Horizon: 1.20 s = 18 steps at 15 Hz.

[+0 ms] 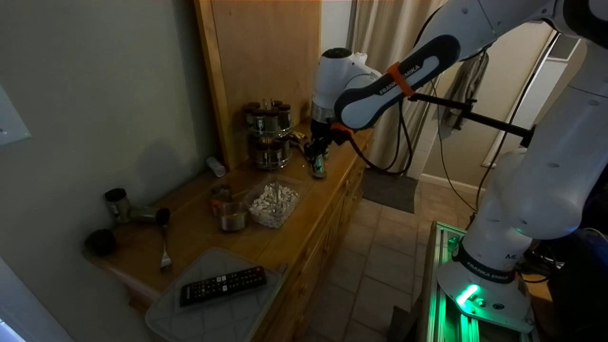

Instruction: Pick up the jar on the left and put it on the stand.

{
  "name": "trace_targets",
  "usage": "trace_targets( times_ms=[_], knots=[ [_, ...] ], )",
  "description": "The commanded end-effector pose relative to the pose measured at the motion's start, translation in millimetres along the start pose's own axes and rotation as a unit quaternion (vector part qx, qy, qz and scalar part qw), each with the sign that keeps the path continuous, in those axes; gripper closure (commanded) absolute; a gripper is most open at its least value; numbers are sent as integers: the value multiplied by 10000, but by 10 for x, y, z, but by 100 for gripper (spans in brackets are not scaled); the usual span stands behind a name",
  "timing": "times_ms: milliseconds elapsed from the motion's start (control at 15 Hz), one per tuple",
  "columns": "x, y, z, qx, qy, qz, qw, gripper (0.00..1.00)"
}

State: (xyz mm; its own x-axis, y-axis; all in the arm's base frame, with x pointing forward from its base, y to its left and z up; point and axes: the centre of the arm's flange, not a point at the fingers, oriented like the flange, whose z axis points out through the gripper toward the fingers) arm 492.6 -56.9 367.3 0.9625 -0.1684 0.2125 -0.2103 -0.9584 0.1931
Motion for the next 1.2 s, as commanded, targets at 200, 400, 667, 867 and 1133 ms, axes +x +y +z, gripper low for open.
trace_targets(
  times_ms=[200, 400, 667, 867, 1133],
  knots=[
    [105, 195, -32, -110, 756, -75, 9970, 76],
    [152, 210, -28, 5, 1196, -213, 9926, 76],
    [174, 177, 13, 126, 1627, -304, 9861, 76],
    [140, 197, 130, 215, 1751, -344, 9837, 76],
    [144, 240, 235, 265, 2002, -436, 9784, 76]
  ],
)
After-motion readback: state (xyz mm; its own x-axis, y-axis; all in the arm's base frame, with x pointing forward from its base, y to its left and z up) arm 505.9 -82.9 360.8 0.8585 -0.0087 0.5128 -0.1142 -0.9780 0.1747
